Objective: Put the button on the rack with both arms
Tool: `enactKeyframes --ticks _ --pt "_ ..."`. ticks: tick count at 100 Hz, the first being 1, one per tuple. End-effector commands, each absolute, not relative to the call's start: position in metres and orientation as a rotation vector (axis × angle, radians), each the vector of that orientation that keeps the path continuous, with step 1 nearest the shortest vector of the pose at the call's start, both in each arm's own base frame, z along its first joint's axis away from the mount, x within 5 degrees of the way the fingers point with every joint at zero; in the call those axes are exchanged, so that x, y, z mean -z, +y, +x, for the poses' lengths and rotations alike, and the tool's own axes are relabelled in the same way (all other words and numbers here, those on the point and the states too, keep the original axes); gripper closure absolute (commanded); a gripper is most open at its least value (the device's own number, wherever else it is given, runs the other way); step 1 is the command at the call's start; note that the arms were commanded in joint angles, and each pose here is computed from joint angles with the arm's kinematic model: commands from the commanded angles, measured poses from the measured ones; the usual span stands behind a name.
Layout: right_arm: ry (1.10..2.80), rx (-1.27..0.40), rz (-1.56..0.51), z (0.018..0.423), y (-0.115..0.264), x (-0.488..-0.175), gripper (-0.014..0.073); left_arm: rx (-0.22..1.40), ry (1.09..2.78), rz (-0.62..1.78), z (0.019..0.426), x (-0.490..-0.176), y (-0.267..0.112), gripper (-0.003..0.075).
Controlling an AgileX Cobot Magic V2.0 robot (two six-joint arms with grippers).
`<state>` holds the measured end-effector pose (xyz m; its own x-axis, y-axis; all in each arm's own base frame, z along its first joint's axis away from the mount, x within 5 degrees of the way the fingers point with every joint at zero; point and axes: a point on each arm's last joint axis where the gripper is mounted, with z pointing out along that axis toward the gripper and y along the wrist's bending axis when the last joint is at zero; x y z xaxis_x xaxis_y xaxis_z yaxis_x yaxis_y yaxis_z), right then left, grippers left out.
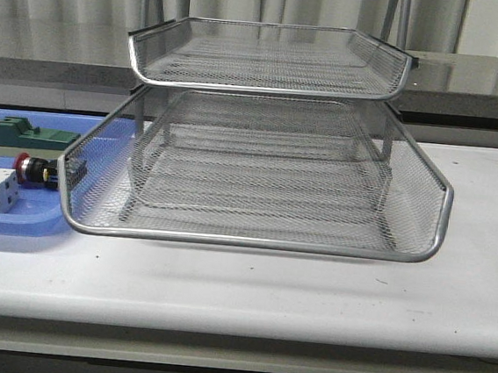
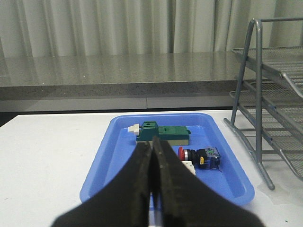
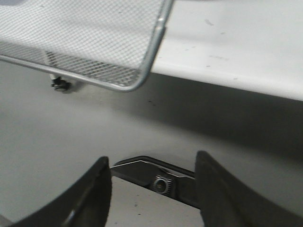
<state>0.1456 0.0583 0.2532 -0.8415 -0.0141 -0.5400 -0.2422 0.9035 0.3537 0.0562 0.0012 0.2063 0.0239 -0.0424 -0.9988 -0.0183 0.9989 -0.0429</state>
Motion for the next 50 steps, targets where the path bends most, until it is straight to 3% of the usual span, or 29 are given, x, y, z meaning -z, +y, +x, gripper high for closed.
enactKeyframes --ticks 1,19,50 --pt "2.470 -0.410 -0.133 0.142 0.047 -0.280 0.0179 0.037 1.475 -0.057 0.055 -0.203 0.001 0.0741" --pt "2.387 -0.175 -0.047 0.119 0.024 -0.316 0.0179 0.037 1.475 -0.057 0.055 -0.203 0.001 0.0741" --pt "2.241 -0.122 0.030 0.075 0.008 -0.336 0.0180 0.037 1.475 -0.057 0.055 -0.203 0.001 0.0741"
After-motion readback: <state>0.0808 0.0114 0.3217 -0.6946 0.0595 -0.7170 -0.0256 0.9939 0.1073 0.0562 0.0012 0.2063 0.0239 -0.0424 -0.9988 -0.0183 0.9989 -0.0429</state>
